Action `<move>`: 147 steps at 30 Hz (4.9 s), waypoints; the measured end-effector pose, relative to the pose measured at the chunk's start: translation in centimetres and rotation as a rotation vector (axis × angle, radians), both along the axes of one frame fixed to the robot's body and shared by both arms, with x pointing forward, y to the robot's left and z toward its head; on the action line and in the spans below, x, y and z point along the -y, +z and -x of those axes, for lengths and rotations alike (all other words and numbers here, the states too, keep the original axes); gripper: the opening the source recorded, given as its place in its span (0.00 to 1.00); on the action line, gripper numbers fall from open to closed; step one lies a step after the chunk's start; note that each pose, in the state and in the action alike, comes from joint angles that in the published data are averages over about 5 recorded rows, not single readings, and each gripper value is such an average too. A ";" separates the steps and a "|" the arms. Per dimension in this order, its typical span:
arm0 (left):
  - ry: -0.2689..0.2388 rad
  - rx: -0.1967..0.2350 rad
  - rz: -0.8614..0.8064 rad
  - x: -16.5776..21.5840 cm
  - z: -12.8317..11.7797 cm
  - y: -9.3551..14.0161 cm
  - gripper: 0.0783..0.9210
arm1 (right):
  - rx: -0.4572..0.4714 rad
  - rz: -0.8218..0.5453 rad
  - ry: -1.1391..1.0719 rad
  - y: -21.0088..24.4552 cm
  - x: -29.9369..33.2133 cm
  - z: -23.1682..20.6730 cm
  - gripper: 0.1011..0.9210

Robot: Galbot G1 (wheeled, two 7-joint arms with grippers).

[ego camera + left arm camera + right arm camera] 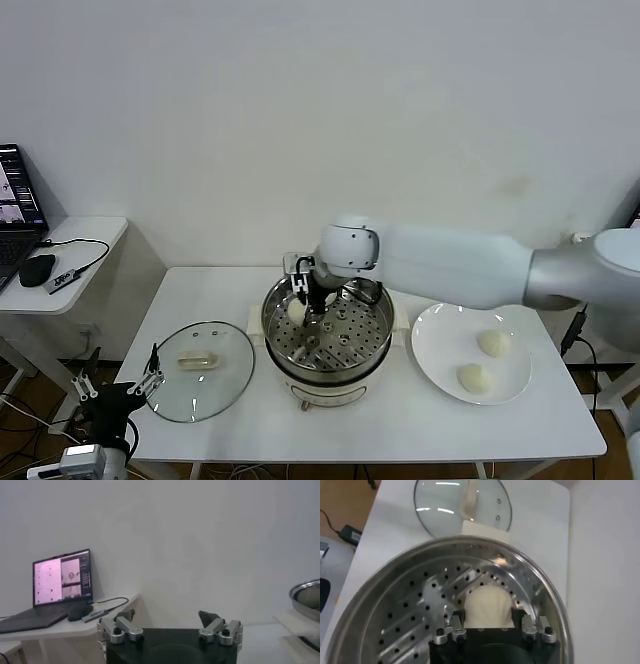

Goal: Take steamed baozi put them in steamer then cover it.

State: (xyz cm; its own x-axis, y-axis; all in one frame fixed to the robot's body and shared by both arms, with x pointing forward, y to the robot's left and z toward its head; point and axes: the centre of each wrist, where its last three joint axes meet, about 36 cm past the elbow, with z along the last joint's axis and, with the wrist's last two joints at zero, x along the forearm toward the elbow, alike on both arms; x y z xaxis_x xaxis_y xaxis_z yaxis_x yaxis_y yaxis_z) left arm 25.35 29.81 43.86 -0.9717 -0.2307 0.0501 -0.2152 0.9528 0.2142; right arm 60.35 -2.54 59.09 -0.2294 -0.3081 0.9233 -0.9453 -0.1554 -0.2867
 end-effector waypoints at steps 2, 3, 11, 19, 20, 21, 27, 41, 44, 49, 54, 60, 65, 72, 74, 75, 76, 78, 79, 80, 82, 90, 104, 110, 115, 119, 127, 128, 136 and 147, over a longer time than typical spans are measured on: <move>0.001 0.000 -0.001 0.0 0.0 0.0 0.88 | -0.002 0.001 -0.002 -0.5 -0.5 0.0 0.59; 0.001 0.000 -0.001 0.0 0.0 0.0 0.88 | -0.003 0.001 -0.002 -0.8 -0.7 -0.1 0.59; 0.002 -0.001 0.000 0.0 0.0 -0.1 0.88 | 0.001 -0.002 -0.012 -1.9 -1.7 -0.4 0.59; 0.001 0.000 0.003 0.0 -0.1 -0.1 0.88 | 0.002 0.004 -0.006 -0.9 -1.2 -0.6 0.79; 0.001 0.000 0.003 0.1 -0.1 -0.1 0.88 | 0.002 0.004 -0.002 -0.5 -1.0 -0.7 0.82; 0.000 0.000 0.004 0.1 -0.1 -0.2 0.88 | 0.002 0.005 0.005 -0.1 -0.7 -0.8 0.85; -0.004 0.001 0.005 0.2 -0.1 -0.1 0.88 | -0.002 0.026 0.054 3.3 2.5 -0.9 0.88; -0.031 -0.006 0.004 0.6 -0.2 -0.3 0.88 | 0.000 0.125 0.089 7.1 19.1 2.1 0.88; -0.033 -0.009 0.008 0.8 -0.2 -0.4 0.88 | 0.003 0.153 0.076 6.5 22.6 3.3 0.88; -0.035 -0.012 0.012 1.0 -0.1 -0.5 0.88 | 0.001 0.204 0.040 4.3 27.5 5.0 0.88; -0.032 -0.016 0.014 1.1 -0.1 -0.7 0.88 | -0.007 0.245 0.010 1.5 30.7 6.4 0.88; -0.025 -0.021 0.011 1.0 0.0 -0.8 0.88 | -0.018 0.271 -0.020 -2.0 32.9 7.3 0.88; -0.017 -0.027 0.005 0.8 0.3 -0.9 0.88 | -0.040 0.280 -0.041 -4.9 33.9 7.7 0.88; -0.007 -0.038 0.004 0.8 0.5 -1.2 0.88 | -0.065 0.293 -0.066 -8.2 34.8 7.8 0.88; -0.006 -0.039 0.004 0.8 0.6 -1.3 0.88 | -0.070 0.296 -0.071 -9.0 35.0 7.8 0.88; -0.005 -0.039 0.004 0.8 0.6 -1.3 0.88 | -0.072 0.297 -0.073 -9.4 35.0 7.8 0.88; -0.004 -0.040 0.004 0.8 0.6 -1.4 0.88 | -0.074 0.297 -0.076 -9.7 35.1 7.8 0.88; -0.002 -0.042 0.003 0.7 0.6 -1.4 0.88 | -0.077 0.298 -0.082 -10.3 35.3 7.7 0.88; -0.002 -0.043 0.003 0.7 0.6 -1.5 0.88 | -0.078 0.298 -0.087 -10.6 35.4 7.7 0.88; -0.001 -0.044 0.002 0.6 0.6 -1.5 0.88 | -0.080 0.297 -0.091 -10.8 35.5 7.6 0.88; 0.001 -0.046 0.001 0.6 0.6 -1.6 0.88 | -0.084 0.297 -0.100 -11.4 35.7 7.5 0.87; 0.002 -0.047 0.000 0.5 0.5 -1.7 0.88 | -0.083 0.296 -0.130 -12.7 36.0 6.8 0.82; 0.001 -0.046 -0.001 0.6 0.5 -1.7 0.88 | -0.106 0.280 -0.153 -13.5 35.6 6.4 0.65; 0.002 -0.044 -0.001 0.6 0.5 -1.6 0.88 | -0.113 0.280 -0.159 -13.0 35.8 6.1 0.59; 0.002 -0.040 -0.001 0.7 0.5 -1.5 0.88 | -0.115 0.277 -0.165 -11.7 36.1 5.7 0.59; 0.000 -0.035 -0.001 0.7 0.4 -1.3 0.88 | -0.105 0.266 -0.173 -9.8 36.3 5.3 0.59; -0.010 -0.027 0.001 0.9 0.2 -1.2 0.88 | -0.040 0.223 -0.178 -3.8 36.0 3.9 0.59; -0.011 -0.027 0.001 0.9 0.2 -1.1 0.88 | -0.030 0.216 -0.176 -2.9 35.8 3.7 0.59; -0.018 -0.019 -0.001 0.9 0.1 -0.9 0.88 | 0.061 0.162 -0.140 3.8 33.2 2.1 0.59; -0.009 -0.016 -0.006 0.6 0.1 -0.7 0.88 | 0.150 0.108 0.016 10.0 24.5 0.5 0.59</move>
